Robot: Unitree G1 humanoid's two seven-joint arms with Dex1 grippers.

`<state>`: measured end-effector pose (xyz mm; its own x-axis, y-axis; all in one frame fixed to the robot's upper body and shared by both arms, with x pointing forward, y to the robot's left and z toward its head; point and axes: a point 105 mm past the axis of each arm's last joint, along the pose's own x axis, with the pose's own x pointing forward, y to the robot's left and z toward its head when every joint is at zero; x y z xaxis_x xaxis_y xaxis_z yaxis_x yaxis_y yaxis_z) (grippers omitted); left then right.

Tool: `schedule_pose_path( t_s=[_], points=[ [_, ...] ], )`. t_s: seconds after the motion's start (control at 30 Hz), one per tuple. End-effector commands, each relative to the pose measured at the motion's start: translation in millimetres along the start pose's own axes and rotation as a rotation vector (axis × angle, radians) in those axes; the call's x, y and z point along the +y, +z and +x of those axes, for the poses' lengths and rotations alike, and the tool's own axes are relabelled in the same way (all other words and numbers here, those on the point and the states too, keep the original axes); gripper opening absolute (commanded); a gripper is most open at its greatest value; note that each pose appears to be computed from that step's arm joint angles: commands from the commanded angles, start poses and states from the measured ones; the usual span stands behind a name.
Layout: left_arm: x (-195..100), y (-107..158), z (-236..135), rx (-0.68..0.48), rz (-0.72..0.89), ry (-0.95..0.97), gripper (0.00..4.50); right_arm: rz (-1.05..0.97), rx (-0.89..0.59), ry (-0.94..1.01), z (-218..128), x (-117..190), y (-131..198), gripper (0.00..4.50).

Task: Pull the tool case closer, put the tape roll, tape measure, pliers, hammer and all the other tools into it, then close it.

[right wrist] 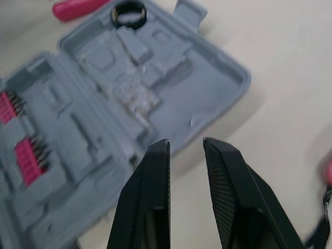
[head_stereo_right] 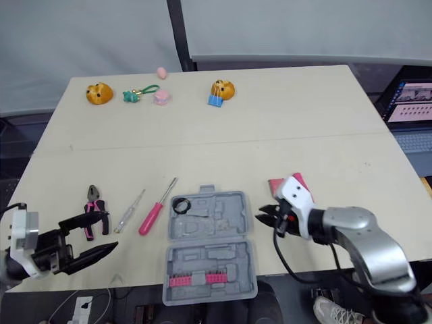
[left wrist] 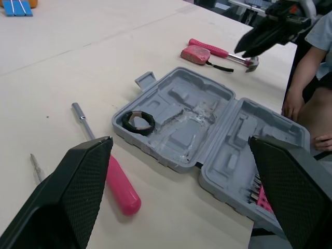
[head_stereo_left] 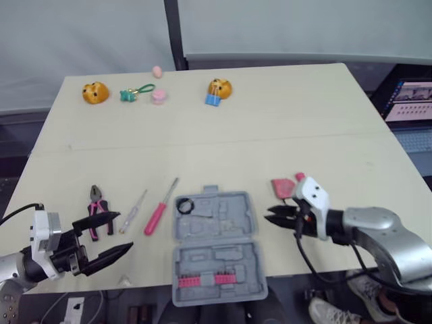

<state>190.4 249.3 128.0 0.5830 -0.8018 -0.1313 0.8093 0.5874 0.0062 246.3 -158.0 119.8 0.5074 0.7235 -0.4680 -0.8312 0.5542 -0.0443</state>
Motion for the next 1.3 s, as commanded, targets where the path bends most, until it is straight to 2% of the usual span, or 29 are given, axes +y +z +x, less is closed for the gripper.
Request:
schedule_pose_path(
  t_s=[0.03, 0.27, 0.37, 0.53, 0.77, 0.9, 1.3],
  points=[
    [-10.0, -6.5, -3.5, 0.013, -0.014, -0.007, 4.50, -0.019, -0.001, -0.033, -25.7, 4.8, -11.1, 1.11],
    [-20.4, -21.3, -13.9, 0.048, -0.046, 0.013, 4.50, 0.086, 0.094, -0.047, -48.8, 17.6, -51.7, 1.11],
    [-20.9, -25.3, -19.5, 0.060, -0.057, 0.034, 4.50, 0.121, 0.124, -0.053, -55.3, 22.6, -62.7, 1.92],
    [-19.6, -31.4, -27.9, 0.082, -0.100, 0.081, 4.50, 0.140, 0.129, -0.070, -60.1, 25.9, -69.9, 4.49],
    [-20.2, -31.5, -27.3, 0.086, -0.103, 0.064, 4.50, 0.140, 0.124, -0.082, -63.4, 25.6, -72.1, 4.49],
    [-19.6, -32.8, -29.0, 0.098, -0.032, 0.068, 4.50, 0.135, 0.116, -0.087, -65.4, 25.2, -71.0, 4.49],
    [-24.5, -36.3, -22.9, 0.097, -0.045, 0.039, 4.50, 0.118, 0.125, -0.092, -63.3, 24.7, -73.2, 4.49]
  ],
)
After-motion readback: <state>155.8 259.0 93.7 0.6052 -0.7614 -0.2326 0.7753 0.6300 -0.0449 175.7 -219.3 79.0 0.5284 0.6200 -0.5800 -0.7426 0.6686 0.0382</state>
